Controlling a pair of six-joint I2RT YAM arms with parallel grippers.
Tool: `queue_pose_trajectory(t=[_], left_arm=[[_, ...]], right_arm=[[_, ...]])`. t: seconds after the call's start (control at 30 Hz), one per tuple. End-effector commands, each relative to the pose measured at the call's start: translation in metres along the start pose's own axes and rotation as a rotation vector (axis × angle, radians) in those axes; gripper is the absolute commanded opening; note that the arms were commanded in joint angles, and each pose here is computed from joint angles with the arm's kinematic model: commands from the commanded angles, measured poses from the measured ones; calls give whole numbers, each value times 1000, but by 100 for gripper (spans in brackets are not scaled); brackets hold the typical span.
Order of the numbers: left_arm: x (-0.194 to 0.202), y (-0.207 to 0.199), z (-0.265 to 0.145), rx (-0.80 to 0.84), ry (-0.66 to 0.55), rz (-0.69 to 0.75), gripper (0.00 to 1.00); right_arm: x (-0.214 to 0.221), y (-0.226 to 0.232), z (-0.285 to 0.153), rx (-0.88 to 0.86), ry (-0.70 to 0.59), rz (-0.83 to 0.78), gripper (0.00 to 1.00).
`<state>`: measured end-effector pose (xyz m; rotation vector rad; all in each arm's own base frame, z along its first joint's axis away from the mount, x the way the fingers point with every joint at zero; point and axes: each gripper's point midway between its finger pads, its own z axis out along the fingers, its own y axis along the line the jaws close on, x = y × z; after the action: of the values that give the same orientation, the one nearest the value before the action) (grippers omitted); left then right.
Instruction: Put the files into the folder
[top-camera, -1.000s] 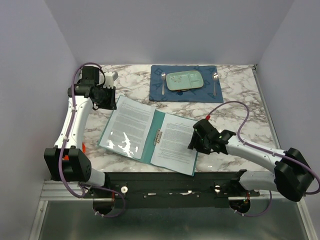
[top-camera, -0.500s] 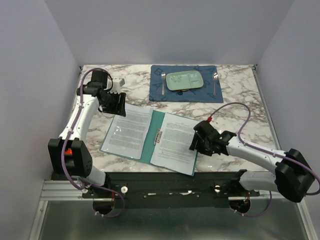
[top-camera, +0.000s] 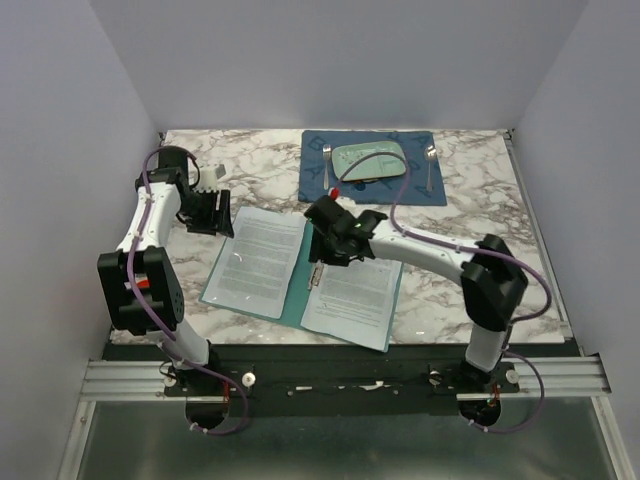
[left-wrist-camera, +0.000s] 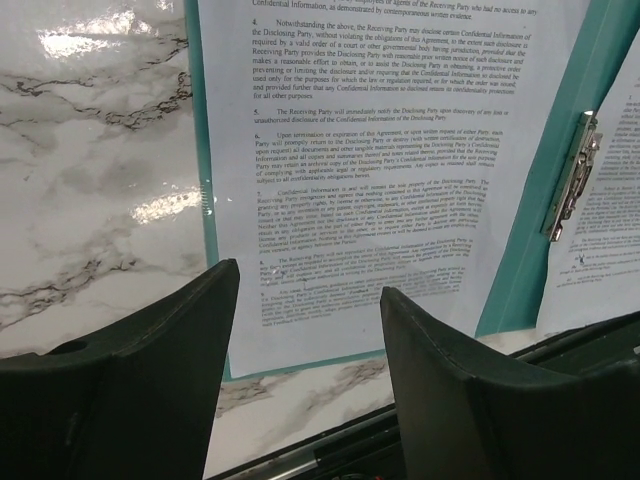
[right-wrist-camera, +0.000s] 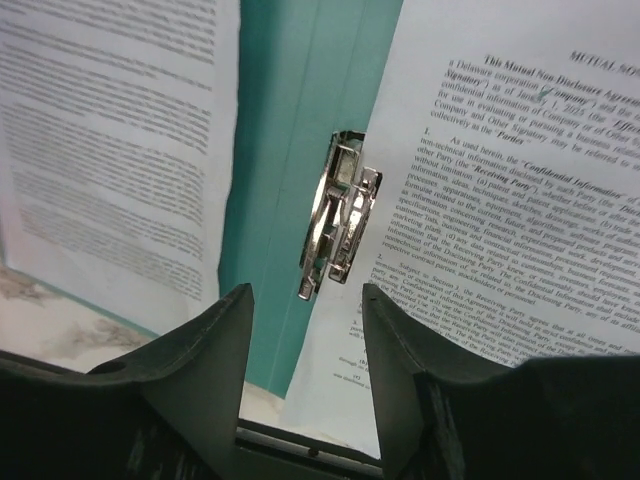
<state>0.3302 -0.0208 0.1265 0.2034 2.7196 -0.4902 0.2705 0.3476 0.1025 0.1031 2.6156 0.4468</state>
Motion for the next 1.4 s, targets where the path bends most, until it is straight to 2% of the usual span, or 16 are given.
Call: queue_pose_trajectory(t=[0.0,0.2,0.63,1.37], left_arm=[[8,7,-3,54,-14,-2,70],[20,15,-6,62,-15,1,71],[30,19,-10,90,-37,-2,70],[40,19,-13,102,-43,12,70]], right_arm=[[26,2,27,104,100,-38,55],[32,16,43,139,124,-52,53],[38,6,56,211,145,-47,47],[49,-6,77,261,187,-43,43]])
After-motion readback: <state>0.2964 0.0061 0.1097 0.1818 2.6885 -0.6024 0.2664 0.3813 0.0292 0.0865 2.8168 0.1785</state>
